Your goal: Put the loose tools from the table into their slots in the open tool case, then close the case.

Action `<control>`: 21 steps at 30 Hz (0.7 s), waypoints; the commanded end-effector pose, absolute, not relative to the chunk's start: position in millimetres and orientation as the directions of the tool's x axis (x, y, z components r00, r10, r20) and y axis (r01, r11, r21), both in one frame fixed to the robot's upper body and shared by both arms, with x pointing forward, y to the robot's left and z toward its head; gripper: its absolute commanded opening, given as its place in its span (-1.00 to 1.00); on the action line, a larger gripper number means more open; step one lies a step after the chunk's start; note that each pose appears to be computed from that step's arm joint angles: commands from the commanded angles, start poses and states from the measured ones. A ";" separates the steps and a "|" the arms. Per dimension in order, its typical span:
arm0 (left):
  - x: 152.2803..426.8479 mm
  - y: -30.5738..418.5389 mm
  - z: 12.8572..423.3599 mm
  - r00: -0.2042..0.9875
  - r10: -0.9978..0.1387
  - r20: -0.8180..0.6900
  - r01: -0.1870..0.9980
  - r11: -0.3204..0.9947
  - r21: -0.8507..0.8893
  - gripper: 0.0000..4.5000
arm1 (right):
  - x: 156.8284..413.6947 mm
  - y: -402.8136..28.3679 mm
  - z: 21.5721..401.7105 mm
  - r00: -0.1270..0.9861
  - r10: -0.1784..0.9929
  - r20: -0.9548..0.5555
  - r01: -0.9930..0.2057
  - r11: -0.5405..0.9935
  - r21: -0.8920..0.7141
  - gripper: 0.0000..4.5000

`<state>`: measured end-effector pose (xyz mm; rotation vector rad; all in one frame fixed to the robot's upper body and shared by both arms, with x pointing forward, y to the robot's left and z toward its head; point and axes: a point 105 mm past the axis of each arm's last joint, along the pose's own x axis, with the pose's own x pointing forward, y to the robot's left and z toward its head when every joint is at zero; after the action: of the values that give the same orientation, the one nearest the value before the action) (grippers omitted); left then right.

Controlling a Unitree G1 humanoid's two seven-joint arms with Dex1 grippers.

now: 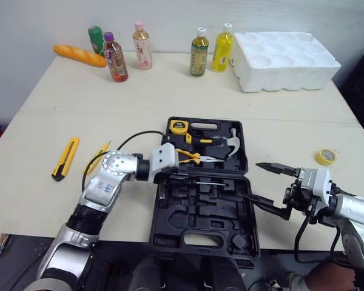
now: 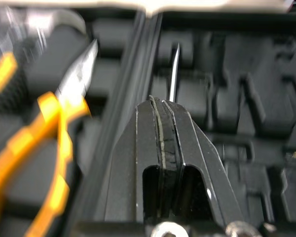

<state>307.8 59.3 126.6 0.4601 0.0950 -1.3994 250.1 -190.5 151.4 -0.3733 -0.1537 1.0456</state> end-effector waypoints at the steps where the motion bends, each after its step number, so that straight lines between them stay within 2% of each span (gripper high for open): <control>1: 300.0 52.7 129.3 0.152 -0.934 -0.322 0.960 0.062 0.274 -0.99 | 247.4 -192.6 159.2 0.500 0.865 -0.042 -0.801 0.444 -0.402 1.00; 3: 294.3 50.6 126.3 0.127 -0.940 -0.318 0.966 0.045 0.254 -0.99 | 246.7 -194.1 158.6 0.501 0.864 -0.046 -0.802 0.444 -0.401 1.00; 10: 308.1 55.6 109.9 0.225 -0.898 -0.377 0.956 0.130 0.262 -0.99 | 246.4 -195.5 158.1 0.499 0.865 -0.051 -0.804 0.441 -0.399 1.00; 17: 310.4 55.0 106.7 0.252 -0.896 -0.367 0.954 0.165 0.252 -0.99 | 245.7 -195.3 157.4 0.496 0.867 -0.055 -0.807 0.436 -0.397 1.00; 21: 313.0 61.2 94.0 0.274 -0.854 -0.443 0.952 0.173 0.254 -0.99 | 245.1 -195.5 157.2 0.492 0.869 -0.055 -0.809 0.434 -0.397 1.00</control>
<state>307.8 51.0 115.5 0.4803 0.1064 -1.3540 246.4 -191.0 146.9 -0.3688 -0.1342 1.0636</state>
